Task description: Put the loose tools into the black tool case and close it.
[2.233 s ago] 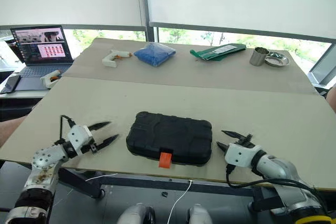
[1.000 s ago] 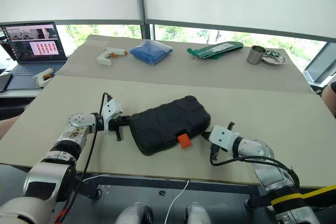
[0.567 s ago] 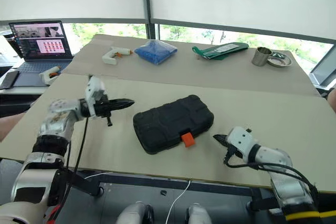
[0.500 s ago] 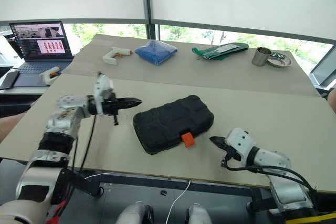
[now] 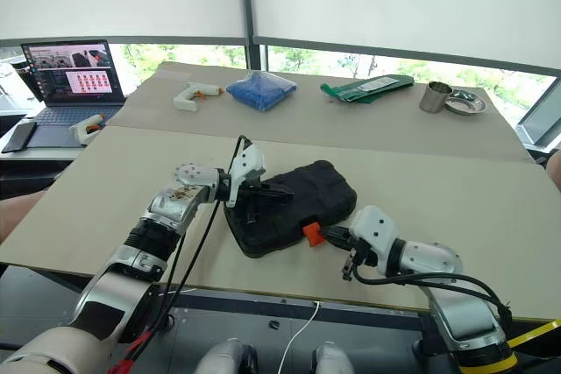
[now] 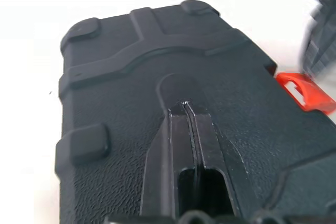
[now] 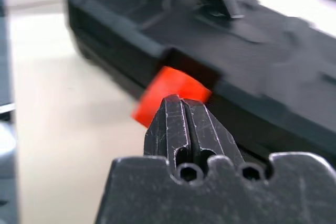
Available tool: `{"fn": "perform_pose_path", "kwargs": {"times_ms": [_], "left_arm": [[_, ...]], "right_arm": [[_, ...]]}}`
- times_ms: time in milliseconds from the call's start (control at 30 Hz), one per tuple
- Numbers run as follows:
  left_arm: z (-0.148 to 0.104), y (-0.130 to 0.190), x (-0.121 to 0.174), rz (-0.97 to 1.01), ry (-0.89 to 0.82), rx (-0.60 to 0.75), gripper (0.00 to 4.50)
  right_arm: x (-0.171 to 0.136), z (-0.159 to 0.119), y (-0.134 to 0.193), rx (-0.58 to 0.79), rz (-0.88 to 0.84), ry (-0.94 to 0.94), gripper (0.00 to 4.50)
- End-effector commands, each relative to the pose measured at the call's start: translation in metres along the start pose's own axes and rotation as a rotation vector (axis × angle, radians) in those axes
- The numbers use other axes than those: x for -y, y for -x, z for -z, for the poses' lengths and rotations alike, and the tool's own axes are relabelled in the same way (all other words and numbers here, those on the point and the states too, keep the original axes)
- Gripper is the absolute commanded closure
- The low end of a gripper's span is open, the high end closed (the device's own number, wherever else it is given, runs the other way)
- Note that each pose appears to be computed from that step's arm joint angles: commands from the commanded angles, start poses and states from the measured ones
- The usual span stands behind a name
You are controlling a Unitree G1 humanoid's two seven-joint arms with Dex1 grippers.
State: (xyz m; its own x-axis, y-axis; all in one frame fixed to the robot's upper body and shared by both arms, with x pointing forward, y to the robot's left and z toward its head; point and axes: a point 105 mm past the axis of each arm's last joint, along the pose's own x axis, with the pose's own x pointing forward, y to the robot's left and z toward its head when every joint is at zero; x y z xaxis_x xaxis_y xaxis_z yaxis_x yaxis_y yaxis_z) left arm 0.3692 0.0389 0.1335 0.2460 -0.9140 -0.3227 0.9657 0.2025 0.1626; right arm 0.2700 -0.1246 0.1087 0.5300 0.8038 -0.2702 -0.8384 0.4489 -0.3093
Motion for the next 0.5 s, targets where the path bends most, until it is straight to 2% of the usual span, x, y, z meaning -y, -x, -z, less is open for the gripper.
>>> {"fn": "perform_pose_path", "kwargs": {"times_ms": [33,300,500], "left_arm": [[0.033,-0.007,0.016,0.039,0.095,-0.082,4.48],[0.043,0.001,0.018,0.048,0.099,-0.122,4.48],[0.042,-0.001,0.019,0.052,0.102,-0.124,4.48]], "right_arm": [[-0.003,-0.002,-0.005,0.009,0.002,0.026,4.46],[-0.015,0.023,-0.018,-0.065,-0.015,-0.002,4.46],[-0.003,0.023,-0.029,-0.041,0.061,0.004,4.46]]}}
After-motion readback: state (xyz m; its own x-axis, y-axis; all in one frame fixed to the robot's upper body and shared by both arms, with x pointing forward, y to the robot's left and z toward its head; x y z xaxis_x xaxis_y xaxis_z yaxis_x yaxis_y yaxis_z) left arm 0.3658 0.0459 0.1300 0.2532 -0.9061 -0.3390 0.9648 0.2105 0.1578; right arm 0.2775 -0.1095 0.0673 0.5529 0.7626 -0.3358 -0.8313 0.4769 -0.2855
